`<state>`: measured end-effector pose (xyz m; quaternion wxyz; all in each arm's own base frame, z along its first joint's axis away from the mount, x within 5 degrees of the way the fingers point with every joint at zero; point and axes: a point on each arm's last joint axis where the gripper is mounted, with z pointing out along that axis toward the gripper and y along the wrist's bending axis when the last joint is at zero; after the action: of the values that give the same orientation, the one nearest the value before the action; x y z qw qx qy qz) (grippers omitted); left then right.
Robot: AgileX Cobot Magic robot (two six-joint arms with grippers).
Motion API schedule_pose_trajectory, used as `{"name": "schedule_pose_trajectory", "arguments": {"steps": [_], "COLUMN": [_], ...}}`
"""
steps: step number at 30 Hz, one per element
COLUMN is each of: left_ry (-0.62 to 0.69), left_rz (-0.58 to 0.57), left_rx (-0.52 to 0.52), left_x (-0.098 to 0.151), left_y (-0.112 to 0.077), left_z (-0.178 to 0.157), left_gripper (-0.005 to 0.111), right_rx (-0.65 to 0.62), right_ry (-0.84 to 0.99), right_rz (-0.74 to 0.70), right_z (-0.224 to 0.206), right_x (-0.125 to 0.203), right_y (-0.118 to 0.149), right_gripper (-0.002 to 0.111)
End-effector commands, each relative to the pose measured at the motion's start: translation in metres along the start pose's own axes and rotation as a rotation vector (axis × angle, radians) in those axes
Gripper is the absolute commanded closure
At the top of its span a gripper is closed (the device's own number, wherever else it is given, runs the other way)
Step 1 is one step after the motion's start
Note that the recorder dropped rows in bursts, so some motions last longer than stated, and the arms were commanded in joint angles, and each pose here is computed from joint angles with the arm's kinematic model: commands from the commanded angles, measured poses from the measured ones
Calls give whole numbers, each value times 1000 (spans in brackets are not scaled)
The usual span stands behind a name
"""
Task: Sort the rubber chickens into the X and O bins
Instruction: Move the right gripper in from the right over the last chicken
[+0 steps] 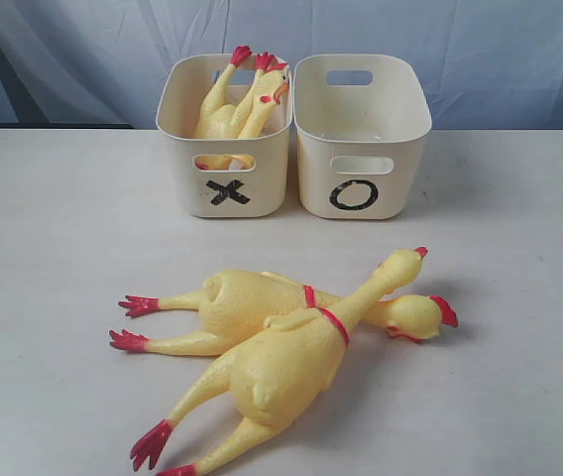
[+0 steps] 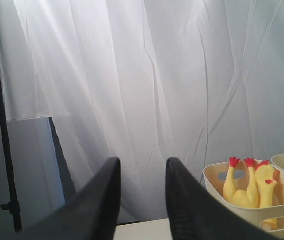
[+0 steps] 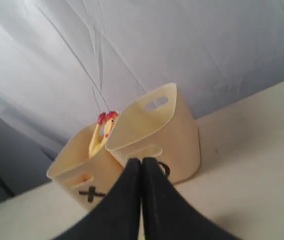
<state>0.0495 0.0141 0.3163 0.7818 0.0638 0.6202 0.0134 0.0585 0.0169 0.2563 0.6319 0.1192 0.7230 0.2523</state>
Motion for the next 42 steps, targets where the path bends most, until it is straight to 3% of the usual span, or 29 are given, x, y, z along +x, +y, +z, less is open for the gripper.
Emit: {"name": "schedule_pose_trajectory", "arguments": {"steps": [1, 10, 17, 27, 34, 37, 42], "left_ry": [0, 1, -2, -7, -7, -7, -20], "left_rz": [-9, -17, -17, -17, -17, -17, -27], "left_rx": [-3, -5, 2, 13, 13, 13, -13], "left_x": [1, 1, 1, 1, 1, 1, 0], "left_y": [0, 0, 0, -1, -1, -1, 3], "left_z": [-1, -1, -1, -1, -1, -1, -5], "left_gripper": [76, 76, 76, 76, 76, 76, 76], "right_rx": [20, 27, 15, -24, -7, 32, 100], "right_ry": [159, 560, 817, 1070, 1035, 1015, 1013], "right_rz": [-100, -213, -230, -204, -22, 31, 153], "right_z": [11, 59, 103, 157, 187, 197, 208], "right_x": [-12, -36, -32, 25, 60, 69, 83], "right_y": [11, 30, 31, 37, 49, 45, 39], "right_gripper": [107, 107, 107, 109, 109, 96, 48]}}
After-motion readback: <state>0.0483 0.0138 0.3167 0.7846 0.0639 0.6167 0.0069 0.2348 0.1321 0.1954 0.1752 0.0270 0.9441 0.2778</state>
